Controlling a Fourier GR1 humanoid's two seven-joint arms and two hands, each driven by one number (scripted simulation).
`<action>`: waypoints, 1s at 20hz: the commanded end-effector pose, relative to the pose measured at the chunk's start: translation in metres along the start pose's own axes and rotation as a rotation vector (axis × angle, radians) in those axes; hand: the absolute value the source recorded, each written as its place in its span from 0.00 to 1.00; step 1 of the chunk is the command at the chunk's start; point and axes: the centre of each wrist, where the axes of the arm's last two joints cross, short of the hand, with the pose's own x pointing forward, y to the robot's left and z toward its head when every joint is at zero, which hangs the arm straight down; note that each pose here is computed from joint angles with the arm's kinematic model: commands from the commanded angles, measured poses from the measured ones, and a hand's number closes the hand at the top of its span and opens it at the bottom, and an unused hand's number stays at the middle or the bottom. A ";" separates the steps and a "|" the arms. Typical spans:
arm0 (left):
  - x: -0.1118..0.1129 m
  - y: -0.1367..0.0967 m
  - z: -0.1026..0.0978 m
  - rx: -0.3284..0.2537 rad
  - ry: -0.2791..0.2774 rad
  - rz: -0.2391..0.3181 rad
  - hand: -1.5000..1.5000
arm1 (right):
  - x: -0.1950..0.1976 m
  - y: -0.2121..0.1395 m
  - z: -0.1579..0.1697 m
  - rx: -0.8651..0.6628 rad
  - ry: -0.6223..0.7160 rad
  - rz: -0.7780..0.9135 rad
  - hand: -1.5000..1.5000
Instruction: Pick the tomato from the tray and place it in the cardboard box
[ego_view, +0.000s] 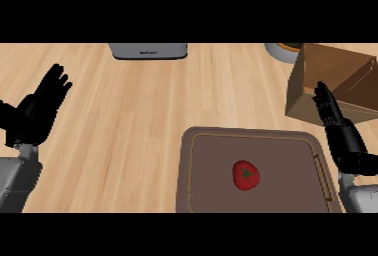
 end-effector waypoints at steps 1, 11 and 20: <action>0.031 -0.004 -0.003 -0.040 -0.065 -0.054 0.50 | 0.023 -0.012 0.001 0.024 -0.062 -0.019 0.00; 0.015 -0.037 0.027 -0.291 -0.241 -0.252 0.50 | 0.093 -0.092 0.011 0.192 -0.201 0.209 0.00; 0.009 -0.052 0.029 -0.314 -0.241 -0.271 0.50 | 0.122 -0.076 0.013 0.448 -0.378 0.552 0.00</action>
